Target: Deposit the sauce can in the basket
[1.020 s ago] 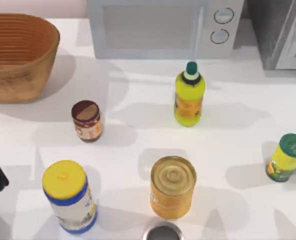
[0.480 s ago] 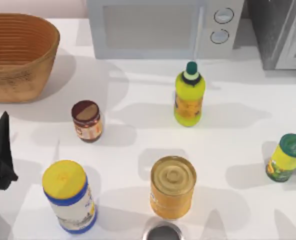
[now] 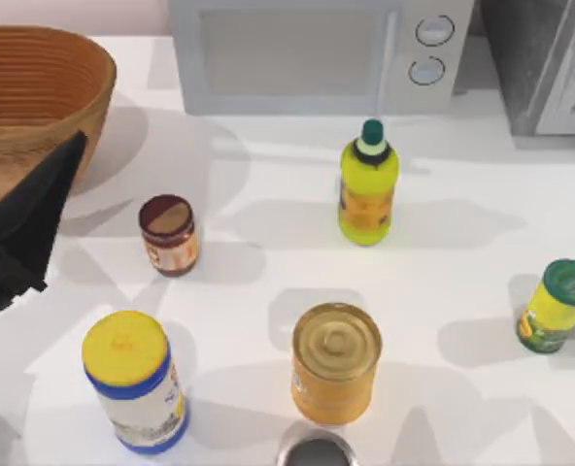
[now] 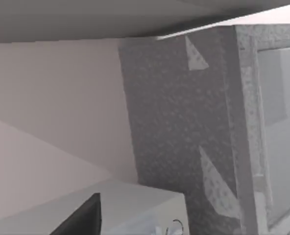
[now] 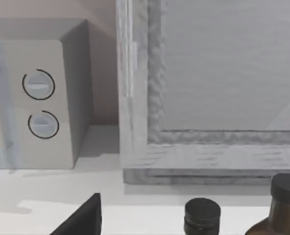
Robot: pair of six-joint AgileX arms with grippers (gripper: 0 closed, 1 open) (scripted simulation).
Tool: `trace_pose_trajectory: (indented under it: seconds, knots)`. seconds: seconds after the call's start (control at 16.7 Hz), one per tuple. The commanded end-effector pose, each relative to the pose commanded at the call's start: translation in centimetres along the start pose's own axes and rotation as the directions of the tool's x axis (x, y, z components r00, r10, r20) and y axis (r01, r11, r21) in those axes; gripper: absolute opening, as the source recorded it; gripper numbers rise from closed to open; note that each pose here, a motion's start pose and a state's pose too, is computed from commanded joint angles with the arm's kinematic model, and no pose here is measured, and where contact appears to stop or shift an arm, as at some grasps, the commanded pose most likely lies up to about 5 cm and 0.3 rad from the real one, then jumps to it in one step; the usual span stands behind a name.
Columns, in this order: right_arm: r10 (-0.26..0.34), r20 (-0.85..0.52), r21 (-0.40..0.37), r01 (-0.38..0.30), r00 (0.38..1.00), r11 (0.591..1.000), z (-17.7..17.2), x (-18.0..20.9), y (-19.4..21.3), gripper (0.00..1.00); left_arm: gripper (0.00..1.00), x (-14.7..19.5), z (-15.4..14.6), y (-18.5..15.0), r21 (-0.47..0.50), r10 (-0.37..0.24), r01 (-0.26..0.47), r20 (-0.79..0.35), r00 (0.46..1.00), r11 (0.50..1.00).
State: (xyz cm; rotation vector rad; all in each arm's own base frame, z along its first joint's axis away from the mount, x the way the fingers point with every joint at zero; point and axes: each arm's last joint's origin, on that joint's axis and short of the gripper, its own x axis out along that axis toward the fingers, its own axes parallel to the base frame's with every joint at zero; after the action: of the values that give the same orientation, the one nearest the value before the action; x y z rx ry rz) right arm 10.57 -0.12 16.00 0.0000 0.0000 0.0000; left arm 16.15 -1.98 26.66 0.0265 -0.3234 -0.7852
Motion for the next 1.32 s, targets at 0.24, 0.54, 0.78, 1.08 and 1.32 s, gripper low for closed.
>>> trace_pose_trajectory:
  seconds: [0.24,0.54,0.78,1.08,1.32]
  knots:
    - [0.000,0.000,0.000,0.000,1.000,1.000,0.0,0.0,0.0,1.00,1.00,4.8,-3.1,5.0,-0.046,-0.279,0.277,-0.042,0.959,0.960]
    - [0.000,0.000,0.000,0.000,1.000,1.000,0.0,0.0,0.0,1.00,1.00,7.8,-15.6,9.6,-0.234,-0.555,0.522,-0.103,0.826,0.820]
    - [0.000,0.000,0.000,0.000,1.000,1.000,0.0,0.0,0.0,1.00,1.00,6.9,-24.3,10.9,-0.296,-0.680,0.631,-0.098,0.727,0.717]
    - [0.000,0.000,0.000,0.000,1.000,1.000,0.0,0.0,0.0,1.00,1.00,3.0,-29.8,13.6,-0.288,-0.641,0.591,-0.124,0.757,0.754]
    - [0.000,0.000,0.000,0.000,1.000,1.000,0.0,0.0,0.0,1.00,1.00,2.3,-30.3,14.0,-0.282,-0.620,0.571,-0.131,0.773,0.771]
